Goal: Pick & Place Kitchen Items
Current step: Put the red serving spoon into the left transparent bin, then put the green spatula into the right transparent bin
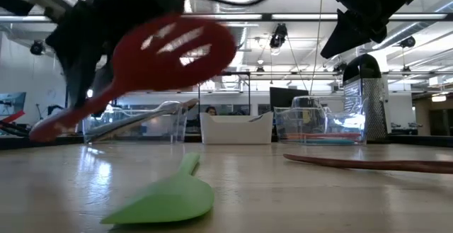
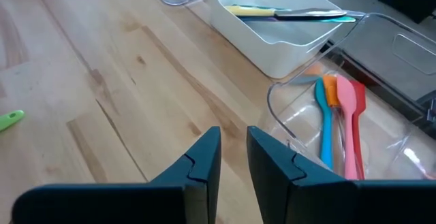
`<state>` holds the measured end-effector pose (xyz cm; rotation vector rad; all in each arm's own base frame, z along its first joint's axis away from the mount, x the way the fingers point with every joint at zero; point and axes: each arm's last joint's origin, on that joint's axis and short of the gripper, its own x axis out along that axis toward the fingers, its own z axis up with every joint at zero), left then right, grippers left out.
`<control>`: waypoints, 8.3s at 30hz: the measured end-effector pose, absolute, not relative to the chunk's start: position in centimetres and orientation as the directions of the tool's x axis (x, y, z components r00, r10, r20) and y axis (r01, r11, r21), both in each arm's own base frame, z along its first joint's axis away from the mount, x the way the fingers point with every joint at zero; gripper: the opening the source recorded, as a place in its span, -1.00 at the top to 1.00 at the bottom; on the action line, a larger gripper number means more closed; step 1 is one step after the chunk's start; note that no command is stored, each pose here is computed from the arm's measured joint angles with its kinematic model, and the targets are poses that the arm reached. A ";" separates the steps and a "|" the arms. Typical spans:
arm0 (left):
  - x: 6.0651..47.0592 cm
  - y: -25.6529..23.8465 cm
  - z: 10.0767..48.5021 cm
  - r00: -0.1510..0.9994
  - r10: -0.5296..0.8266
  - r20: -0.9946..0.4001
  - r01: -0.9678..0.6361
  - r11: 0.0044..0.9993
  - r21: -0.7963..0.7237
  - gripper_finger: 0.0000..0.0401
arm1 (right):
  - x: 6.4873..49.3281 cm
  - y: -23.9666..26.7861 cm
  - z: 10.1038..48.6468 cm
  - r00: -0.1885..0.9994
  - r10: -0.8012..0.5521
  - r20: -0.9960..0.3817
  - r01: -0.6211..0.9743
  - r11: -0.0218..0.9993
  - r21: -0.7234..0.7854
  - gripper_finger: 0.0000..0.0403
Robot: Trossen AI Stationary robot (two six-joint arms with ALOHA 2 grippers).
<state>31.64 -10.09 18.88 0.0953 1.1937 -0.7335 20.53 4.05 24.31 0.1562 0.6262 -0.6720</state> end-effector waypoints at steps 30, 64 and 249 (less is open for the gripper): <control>23.0 11.7 31.6 0.595 0.324 -0.736 -0.277 0.942 0.190 0.77 | 20.5 4.2 24.2 0.614 -0.488 -0.620 0.608 0.793 -0.022 0.69; 14.8 20.4 22.3 0.501 0.439 -0.746 -0.582 0.809 0.086 0.77 | 19.8 4.0 22.1 0.578 -0.478 -0.662 0.621 0.783 -0.023 0.62; 38.9 -21.4 15.3 0.320 -0.216 -0.922 0.661 0.748 0.054 0.23 | 21.1 7.3 29.5 0.754 -0.151 -0.639 0.312 0.939 0.146 0.76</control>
